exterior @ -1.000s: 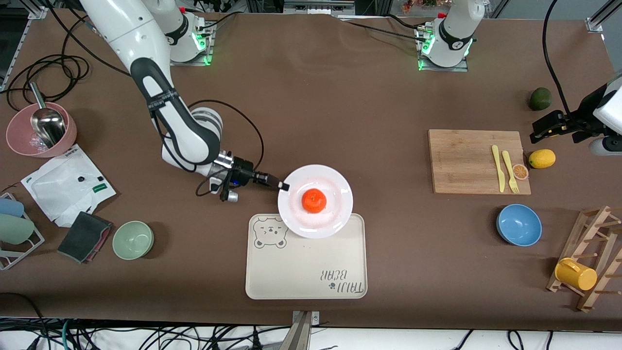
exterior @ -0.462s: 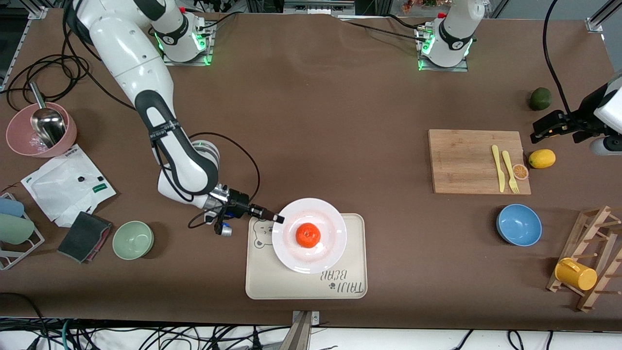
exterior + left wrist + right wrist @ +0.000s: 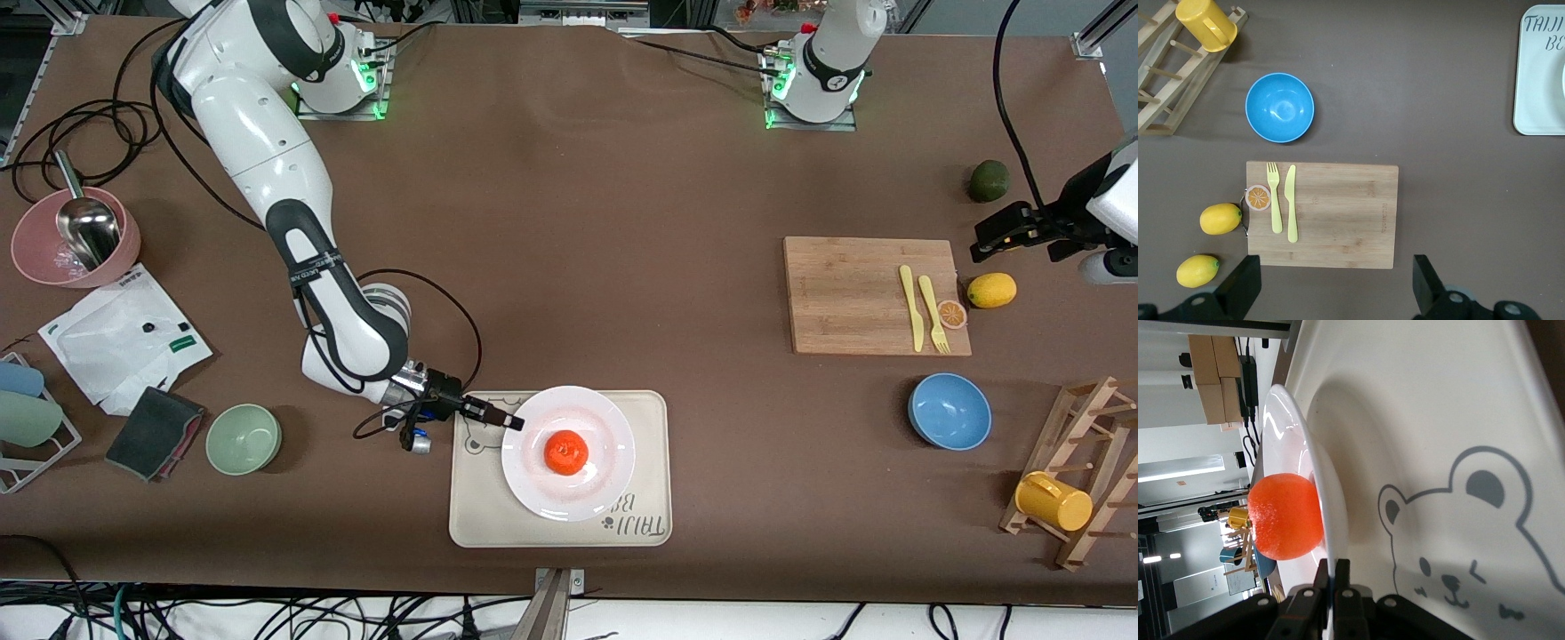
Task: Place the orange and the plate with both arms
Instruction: 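Slide the plate with the right gripper onto the bear tray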
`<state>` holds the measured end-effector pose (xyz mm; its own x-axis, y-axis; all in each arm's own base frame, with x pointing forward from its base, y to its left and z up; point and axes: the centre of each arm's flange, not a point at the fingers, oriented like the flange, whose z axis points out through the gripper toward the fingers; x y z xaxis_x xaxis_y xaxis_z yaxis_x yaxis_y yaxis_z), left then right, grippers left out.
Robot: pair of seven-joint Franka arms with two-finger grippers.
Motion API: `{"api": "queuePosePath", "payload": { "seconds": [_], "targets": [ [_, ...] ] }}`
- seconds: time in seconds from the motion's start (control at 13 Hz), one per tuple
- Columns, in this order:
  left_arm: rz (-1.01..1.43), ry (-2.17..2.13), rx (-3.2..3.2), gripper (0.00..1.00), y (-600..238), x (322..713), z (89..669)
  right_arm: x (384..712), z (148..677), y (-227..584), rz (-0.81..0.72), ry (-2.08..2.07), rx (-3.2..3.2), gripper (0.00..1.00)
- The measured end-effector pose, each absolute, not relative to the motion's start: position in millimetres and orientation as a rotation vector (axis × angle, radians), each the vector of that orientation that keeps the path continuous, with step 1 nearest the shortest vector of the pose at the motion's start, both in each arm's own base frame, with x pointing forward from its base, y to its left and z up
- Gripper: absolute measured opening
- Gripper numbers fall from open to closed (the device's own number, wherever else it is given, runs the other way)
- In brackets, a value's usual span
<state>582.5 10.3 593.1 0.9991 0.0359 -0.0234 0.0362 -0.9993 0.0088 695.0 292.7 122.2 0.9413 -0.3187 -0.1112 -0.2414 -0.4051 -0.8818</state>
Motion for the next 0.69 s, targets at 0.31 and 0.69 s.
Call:
{"api": "queuePosePath", "payload": {
  "seconds": [0.31,0.69],
  "targets": [
    [-0.036,0.056,3.132,1.00,10.3,582.5,593.1,696.6,122.5,292.7,-0.094,0.398,-2.008,0.11],
    [-0.036,0.056,3.132,1.00,10.3,582.5,593.2,697.1,122.6,292.5,-0.095,0.388,-2.016,0.24]
  ]
}}
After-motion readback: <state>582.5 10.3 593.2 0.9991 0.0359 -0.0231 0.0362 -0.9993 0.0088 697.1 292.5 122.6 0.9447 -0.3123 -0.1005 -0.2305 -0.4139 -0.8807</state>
